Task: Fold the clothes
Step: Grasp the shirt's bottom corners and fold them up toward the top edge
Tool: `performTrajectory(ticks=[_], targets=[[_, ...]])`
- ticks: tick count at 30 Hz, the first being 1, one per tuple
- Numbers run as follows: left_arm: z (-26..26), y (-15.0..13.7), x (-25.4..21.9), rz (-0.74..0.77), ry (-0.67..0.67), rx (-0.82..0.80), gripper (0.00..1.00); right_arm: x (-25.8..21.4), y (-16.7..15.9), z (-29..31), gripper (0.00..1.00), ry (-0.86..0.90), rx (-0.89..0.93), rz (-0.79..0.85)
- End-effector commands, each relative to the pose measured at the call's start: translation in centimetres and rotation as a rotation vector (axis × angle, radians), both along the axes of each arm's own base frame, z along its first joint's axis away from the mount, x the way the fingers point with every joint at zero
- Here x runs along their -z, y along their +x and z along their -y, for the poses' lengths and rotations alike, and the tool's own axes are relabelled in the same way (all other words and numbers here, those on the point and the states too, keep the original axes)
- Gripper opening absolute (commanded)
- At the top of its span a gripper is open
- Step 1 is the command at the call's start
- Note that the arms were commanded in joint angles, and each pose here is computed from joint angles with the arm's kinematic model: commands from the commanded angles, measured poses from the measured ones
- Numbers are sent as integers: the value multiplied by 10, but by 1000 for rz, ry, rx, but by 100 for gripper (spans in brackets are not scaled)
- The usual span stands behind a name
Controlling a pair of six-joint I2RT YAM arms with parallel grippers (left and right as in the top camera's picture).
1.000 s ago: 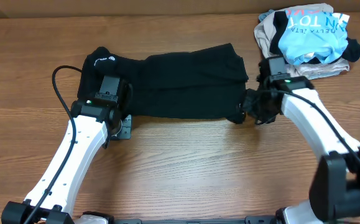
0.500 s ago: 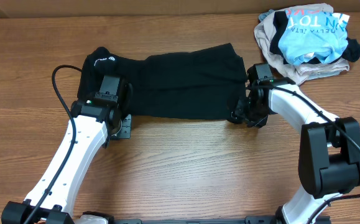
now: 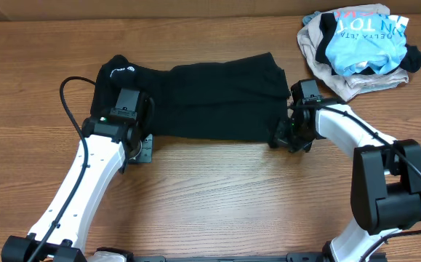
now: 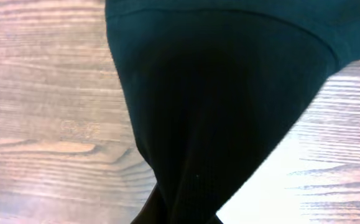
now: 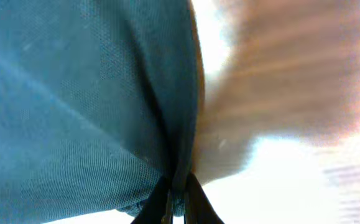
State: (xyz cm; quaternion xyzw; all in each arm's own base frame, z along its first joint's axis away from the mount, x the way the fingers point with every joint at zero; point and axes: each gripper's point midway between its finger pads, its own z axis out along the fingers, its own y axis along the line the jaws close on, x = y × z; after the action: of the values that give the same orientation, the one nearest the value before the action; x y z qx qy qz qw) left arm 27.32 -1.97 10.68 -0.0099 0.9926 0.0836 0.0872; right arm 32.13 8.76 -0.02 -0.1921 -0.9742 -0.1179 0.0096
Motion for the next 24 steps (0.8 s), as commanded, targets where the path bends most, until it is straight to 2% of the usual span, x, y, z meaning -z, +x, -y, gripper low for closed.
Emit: performTrajectory(ticks=[1, 6, 13, 17, 23, 24], targets=[[-12, -1, -6, -1, 16, -48, 4, 3, -12, 21, 4, -28, 34, -79], [-24, -14, -5, -55, 26, -87, 4, -26, -24, 49, 4, -30, 47, -138], [-31, -18, -5, -72, 31, -109, 4, -55, -51, 61, 7, -17, 1, -226], [-31, -15, -5, -58, 27, -126, 4, -69, -28, 56, 7, -8, -19, -119], [-29, 4, -1, 31, 9, -152, 4, -97, 39, 44, 7, -13, -55, 159], [-29, 9, 1, 49, 6, -152, 4, -99, 49, 40, 10, -10, -63, 201]])
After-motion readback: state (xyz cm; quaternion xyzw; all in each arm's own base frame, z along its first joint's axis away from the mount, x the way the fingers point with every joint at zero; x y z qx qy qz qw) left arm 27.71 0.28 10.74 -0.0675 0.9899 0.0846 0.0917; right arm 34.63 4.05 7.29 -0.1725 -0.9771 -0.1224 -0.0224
